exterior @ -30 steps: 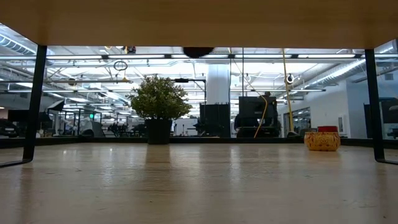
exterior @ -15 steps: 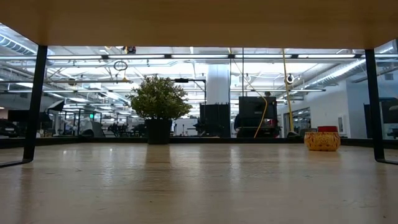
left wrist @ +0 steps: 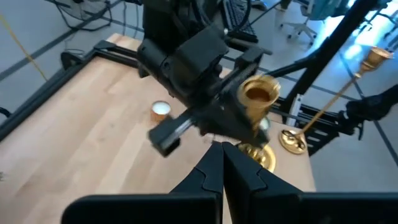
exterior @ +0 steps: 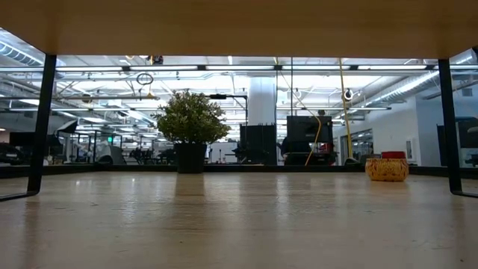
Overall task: Pick & Place candle stick holders
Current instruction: Put the gold candle holder on the shelf
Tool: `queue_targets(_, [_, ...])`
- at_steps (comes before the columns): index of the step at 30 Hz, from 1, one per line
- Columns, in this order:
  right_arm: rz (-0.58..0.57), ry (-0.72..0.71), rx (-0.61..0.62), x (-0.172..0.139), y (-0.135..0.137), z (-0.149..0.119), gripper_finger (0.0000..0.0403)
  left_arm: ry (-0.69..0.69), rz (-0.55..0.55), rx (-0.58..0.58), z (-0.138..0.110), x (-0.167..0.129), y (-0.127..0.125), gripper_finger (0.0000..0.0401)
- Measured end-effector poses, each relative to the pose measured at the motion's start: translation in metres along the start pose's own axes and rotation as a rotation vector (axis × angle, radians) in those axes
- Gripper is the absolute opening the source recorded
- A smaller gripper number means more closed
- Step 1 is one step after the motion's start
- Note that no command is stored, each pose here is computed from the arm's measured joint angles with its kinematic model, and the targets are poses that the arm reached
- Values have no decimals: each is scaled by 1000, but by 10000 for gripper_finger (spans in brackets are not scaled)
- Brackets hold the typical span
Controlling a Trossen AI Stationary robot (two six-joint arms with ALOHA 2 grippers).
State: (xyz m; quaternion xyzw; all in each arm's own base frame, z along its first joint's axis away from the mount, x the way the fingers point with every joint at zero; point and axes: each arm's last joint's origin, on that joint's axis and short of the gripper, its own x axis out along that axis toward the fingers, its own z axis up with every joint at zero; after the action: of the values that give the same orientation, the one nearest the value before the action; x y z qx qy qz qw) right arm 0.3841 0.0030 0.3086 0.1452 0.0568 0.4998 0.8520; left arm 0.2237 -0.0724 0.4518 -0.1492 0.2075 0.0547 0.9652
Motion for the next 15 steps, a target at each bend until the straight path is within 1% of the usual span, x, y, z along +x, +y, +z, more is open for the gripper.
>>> queue_targets(3, [159, 38, -63, 6, 3, -3, 11, 4, -13, -9, -1, -1, -3, 3])
queue_targets(5, [236, 60, -98, 9, 4, -5, 11, 7, -19, -21, -2, -1, -4, 3])
queue_targets(8, [279, 65, -146, 12, 6, -6, 11, 13, -26, -41, -3, -2, -6, 3])
queue_targets(11, [286, 57, -202, 13, 8, -6, 11, 17, -35, -50, -5, -3, -8, 3])
queue_targets(15, [312, 58, -228, 22, 12, -8, 11, 20, -44, -63, -6, -4, -10, 3])
